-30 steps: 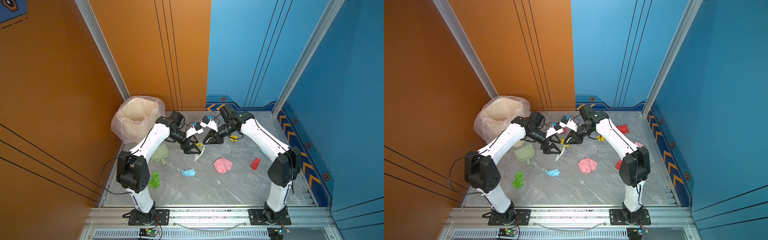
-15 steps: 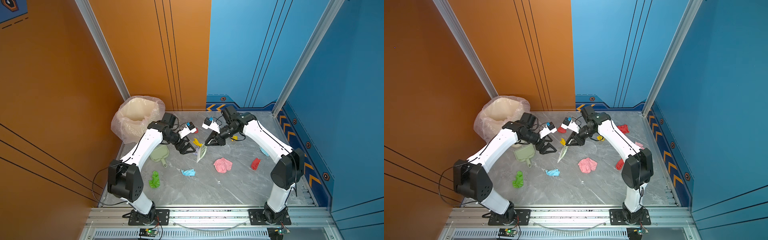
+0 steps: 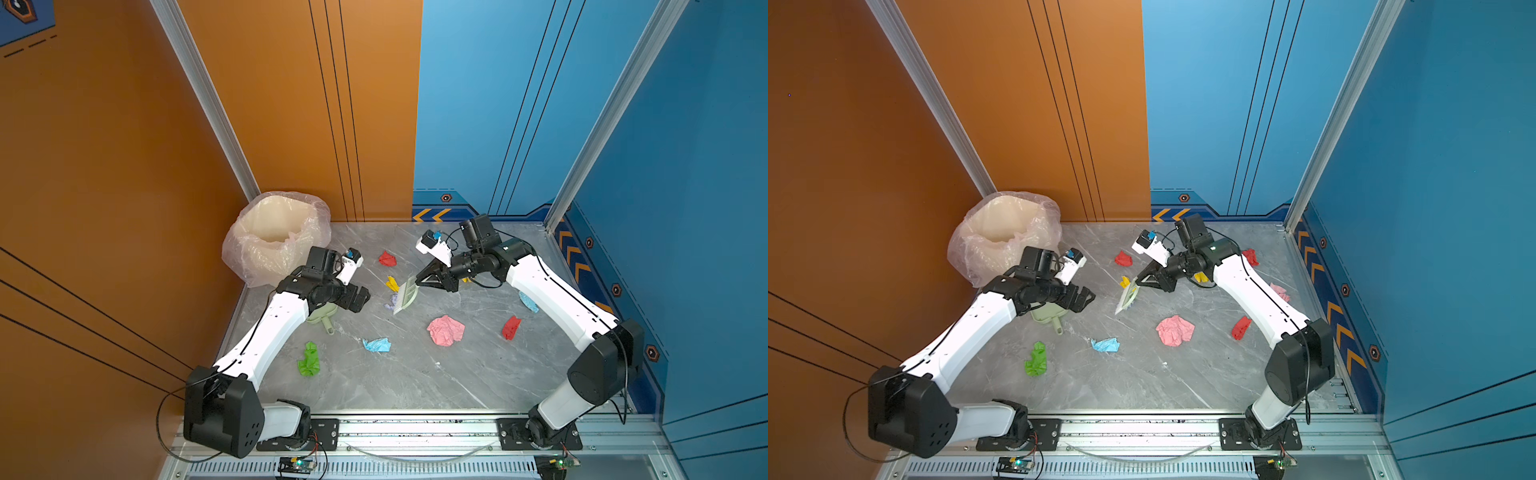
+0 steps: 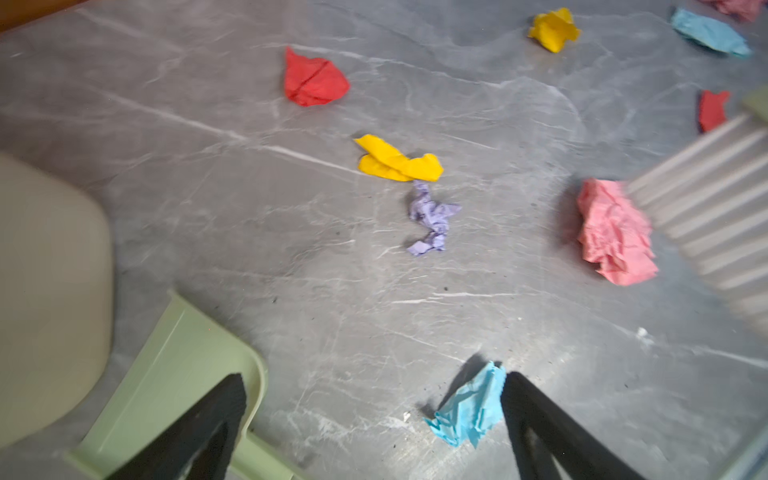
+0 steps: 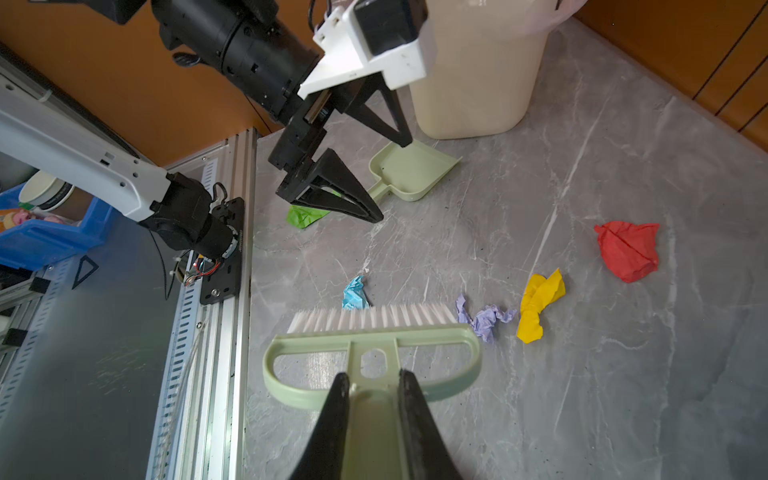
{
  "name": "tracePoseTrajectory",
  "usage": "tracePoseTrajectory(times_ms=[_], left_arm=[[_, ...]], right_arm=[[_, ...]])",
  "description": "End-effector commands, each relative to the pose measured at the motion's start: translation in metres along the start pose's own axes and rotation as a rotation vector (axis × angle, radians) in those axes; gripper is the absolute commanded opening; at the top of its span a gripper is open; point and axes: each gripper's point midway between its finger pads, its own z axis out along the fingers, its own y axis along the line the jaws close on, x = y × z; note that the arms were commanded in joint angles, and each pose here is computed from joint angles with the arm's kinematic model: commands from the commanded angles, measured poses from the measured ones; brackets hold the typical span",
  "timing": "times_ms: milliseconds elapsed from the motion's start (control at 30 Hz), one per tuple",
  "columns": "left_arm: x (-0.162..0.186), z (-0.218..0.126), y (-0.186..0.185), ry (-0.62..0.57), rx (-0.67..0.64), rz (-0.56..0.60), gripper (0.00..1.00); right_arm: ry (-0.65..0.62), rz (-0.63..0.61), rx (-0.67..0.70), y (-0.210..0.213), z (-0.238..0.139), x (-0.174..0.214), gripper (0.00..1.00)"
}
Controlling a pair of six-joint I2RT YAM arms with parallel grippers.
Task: Sweep away the paper scraps from the table
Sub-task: 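Open and withdraw the left gripper while the right gripper keeps the brush, then lower the left gripper onto the pale green dustpan handle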
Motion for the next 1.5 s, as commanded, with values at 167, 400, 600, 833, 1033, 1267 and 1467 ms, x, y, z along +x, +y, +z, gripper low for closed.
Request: tracePoseTrajectory(times_ms=[167,400,600,833,1033,1267,1467], left_arm=[[0.042,-0.011,0.050,-0.084,-0.317,-0.462,0.98],[0.081,-0.004,0.047,-0.068,-0.384,-0.626,0.98],[0.102,-0.003,0.048,-0.091,-0.472,-0.736,0.98],[0.125,-0.001,0.055,-0.124,-0.557,-0.850,0.98],[0.127,0.009,0.055,-0.107,-0.563,-0.847,0.98],[0.128,0.026,0.055,-0.062,-0.558,-0.840,0.98],[0.126,0.034,0.061,-0.031,-0.553,-0.836,0.98]], right_arm=[[-0.109,0.016,0.208,-0.027,0.007,-0.013,0.00],[-0.097,0.034,0.290,-0.038,0.023,-0.006,0.00],[-0.110,0.060,0.302,-0.042,0.032,-0.005,0.00],[-0.102,0.065,0.305,-0.043,0.039,-0.001,0.00],[-0.099,0.069,0.301,-0.043,0.041,0.001,0.00],[-0.095,0.079,0.304,-0.044,0.043,0.005,0.00],[-0.091,0.084,0.305,-0.044,0.044,0.006,0.00]])
